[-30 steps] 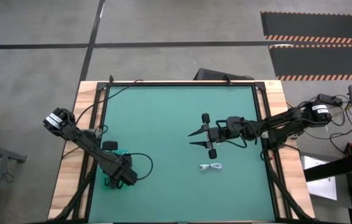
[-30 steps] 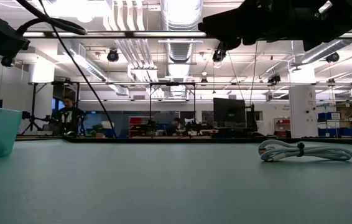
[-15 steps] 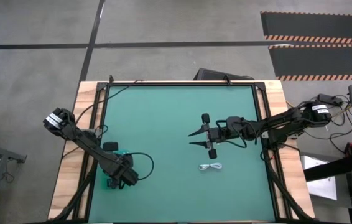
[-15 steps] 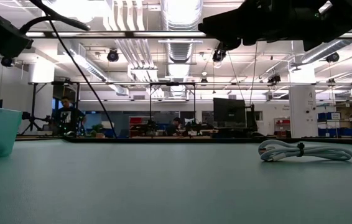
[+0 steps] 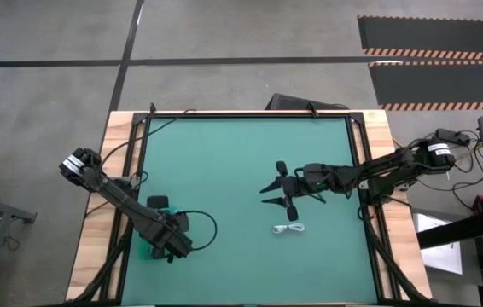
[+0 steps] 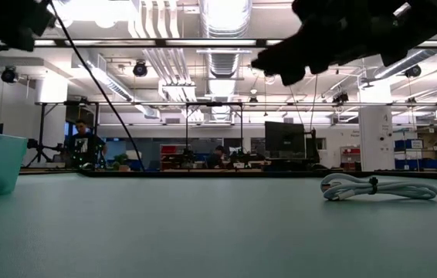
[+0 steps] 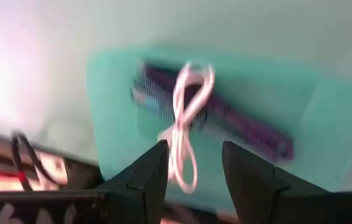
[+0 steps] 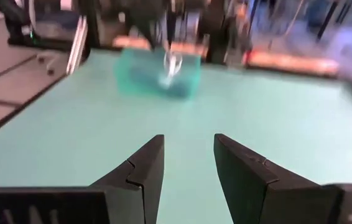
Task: Pick and place USB-C Cables
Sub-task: Put the white charger cable in the green bin
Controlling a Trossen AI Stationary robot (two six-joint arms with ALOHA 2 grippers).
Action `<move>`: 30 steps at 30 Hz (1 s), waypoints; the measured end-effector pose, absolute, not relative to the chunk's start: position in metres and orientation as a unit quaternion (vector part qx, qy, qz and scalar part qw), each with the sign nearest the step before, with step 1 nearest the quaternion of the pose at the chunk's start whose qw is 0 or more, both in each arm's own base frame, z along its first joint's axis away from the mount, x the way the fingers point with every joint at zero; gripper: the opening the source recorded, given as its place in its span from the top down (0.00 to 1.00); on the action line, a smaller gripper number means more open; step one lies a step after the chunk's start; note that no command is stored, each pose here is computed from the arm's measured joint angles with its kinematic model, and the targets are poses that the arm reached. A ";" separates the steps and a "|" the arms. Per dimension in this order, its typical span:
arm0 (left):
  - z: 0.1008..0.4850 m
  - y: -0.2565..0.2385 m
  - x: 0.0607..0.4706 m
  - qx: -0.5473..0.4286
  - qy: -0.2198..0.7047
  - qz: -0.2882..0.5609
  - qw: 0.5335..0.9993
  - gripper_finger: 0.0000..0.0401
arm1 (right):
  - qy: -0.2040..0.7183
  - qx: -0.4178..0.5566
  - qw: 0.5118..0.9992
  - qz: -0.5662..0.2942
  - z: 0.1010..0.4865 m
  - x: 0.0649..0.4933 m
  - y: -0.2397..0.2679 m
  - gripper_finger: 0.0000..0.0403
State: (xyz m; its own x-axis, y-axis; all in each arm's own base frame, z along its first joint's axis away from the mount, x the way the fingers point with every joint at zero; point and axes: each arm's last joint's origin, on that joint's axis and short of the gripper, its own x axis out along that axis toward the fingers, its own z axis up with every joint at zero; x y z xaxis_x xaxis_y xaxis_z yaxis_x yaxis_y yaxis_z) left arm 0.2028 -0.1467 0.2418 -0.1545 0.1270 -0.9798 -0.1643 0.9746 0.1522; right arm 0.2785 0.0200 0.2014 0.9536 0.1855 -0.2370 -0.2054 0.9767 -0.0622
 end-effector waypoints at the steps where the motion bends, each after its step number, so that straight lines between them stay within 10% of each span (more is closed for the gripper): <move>1: 0.244 -0.148 0.206 -0.008 0.738 0.113 0.666 0.66 | 0.134 -0.038 0.985 0.102 0.200 0.279 0.022 0.67; 15: 0.269 -0.156 0.241 0.130 0.491 0.098 0.856 0.66 | 0.384 -0.004 0.917 0.104 0.199 0.269 0.064 0.69; 30: 0.285 -0.158 0.269 0.245 0.331 0.125 0.903 0.66 | 0.493 0.002 0.869 0.045 0.186 0.239 0.098 0.72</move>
State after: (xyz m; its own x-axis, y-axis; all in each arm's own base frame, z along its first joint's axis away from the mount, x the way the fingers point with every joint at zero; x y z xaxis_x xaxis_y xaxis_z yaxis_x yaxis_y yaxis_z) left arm 0.2688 -0.1583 0.2852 0.7489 0.3886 -0.5368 -0.0644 0.8489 0.5247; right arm 0.2387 0.0980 0.1863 0.5105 0.0797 -0.8562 -0.0764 0.9960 0.0472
